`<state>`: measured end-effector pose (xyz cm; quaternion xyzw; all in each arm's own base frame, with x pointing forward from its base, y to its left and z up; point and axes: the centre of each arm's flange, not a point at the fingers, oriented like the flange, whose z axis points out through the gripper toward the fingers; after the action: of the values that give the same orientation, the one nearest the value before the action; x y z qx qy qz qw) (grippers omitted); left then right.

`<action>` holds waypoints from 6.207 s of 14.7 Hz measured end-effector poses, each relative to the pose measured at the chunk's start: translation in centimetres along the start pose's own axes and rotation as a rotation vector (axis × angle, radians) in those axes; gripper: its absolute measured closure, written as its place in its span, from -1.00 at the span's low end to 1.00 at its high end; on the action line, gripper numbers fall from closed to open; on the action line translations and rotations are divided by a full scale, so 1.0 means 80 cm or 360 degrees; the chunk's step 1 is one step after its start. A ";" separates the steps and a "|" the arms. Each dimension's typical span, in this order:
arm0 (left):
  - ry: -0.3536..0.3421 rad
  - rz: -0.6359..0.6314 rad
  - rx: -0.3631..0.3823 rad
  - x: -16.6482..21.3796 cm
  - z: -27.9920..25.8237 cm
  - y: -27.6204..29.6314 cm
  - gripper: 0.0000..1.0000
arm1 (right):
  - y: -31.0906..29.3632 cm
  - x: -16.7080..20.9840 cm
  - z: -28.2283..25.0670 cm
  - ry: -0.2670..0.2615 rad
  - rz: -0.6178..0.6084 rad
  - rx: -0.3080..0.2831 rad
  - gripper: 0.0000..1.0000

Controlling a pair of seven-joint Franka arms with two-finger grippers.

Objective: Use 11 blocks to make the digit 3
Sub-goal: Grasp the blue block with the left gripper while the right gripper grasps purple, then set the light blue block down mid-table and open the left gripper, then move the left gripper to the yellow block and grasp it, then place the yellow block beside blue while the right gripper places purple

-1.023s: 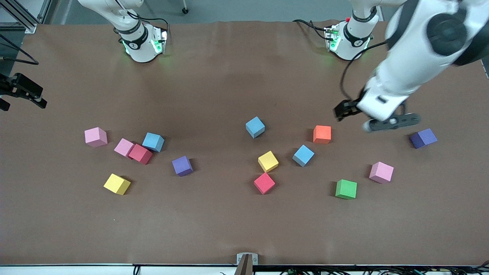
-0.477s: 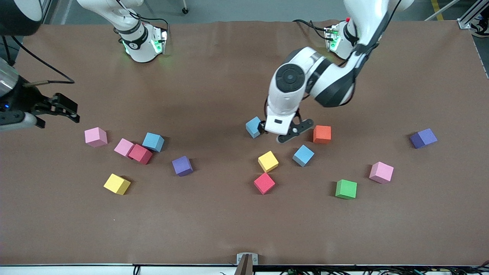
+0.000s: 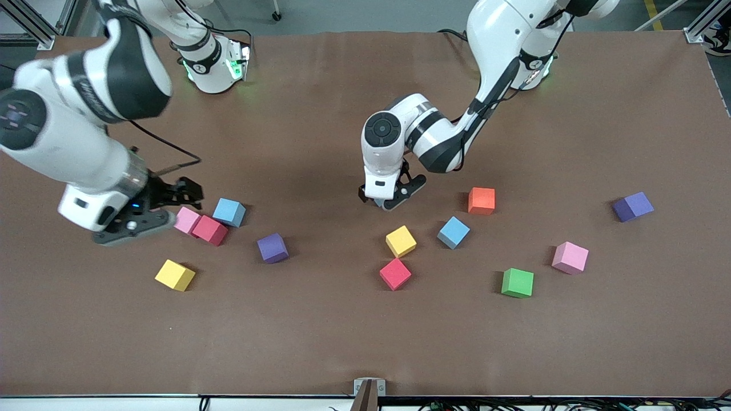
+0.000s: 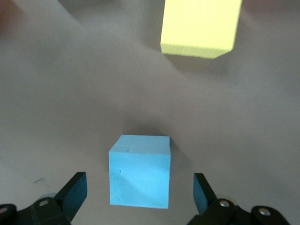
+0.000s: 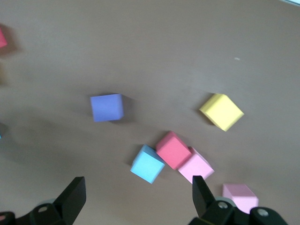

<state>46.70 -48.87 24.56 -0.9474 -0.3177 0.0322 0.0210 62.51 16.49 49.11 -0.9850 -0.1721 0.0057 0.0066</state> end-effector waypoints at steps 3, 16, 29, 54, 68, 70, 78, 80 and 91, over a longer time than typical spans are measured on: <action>-0.0012 0.0012 0.0016 -0.007 0.028 -0.009 -1.00 | -0.031 0.019 0.071 0.0035 -0.0053 -0.0006 -1.00; 0.0109 0.0420 -0.0034 -0.057 0.051 -0.001 -0.20 | -0.095 0.034 0.293 0.0039 -0.0179 -0.0020 -1.00; 0.0136 0.1060 0.0021 -0.184 0.068 -0.015 -0.20 | -0.109 0.054 0.351 -0.0010 -0.0145 0.0044 -1.00; 0.0077 0.0169 -0.0200 0.169 -0.046 0.023 -1.00 | -0.022 0.071 0.300 0.0060 -0.0033 0.0018 -0.18; 0.0007 0.0211 -0.0203 0.174 0.040 0.037 -0.56 | -0.019 0.068 0.292 -0.0082 0.0477 0.0017 -0.18; 0.0008 0.0152 -0.0209 0.185 0.036 0.034 -0.21 | -0.031 0.064 0.295 -0.0134 0.0646 0.0015 -0.18; -0.0080 -0.0526 -0.0193 0.181 -0.042 -0.031 -0.10 | -0.131 0.032 0.255 -0.0196 0.1351 0.0046 -0.18; -0.0145 -0.0736 -0.0151 0.163 -0.052 -0.061 -0.10 | -0.145 0.005 0.250 -0.0223 0.1544 0.0037 -0.18; -0.0284 -0.1433 -0.0129 -0.007 0.023 -0.105 -0.10 | -0.273 -0.129 0.321 -0.0116 0.2651 0.0056 -0.18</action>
<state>41.05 -42.47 23.23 -0.7086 -0.6992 0.0888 -0.0316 45.03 33.85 23.88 -0.7890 0.6128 0.0432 0.0100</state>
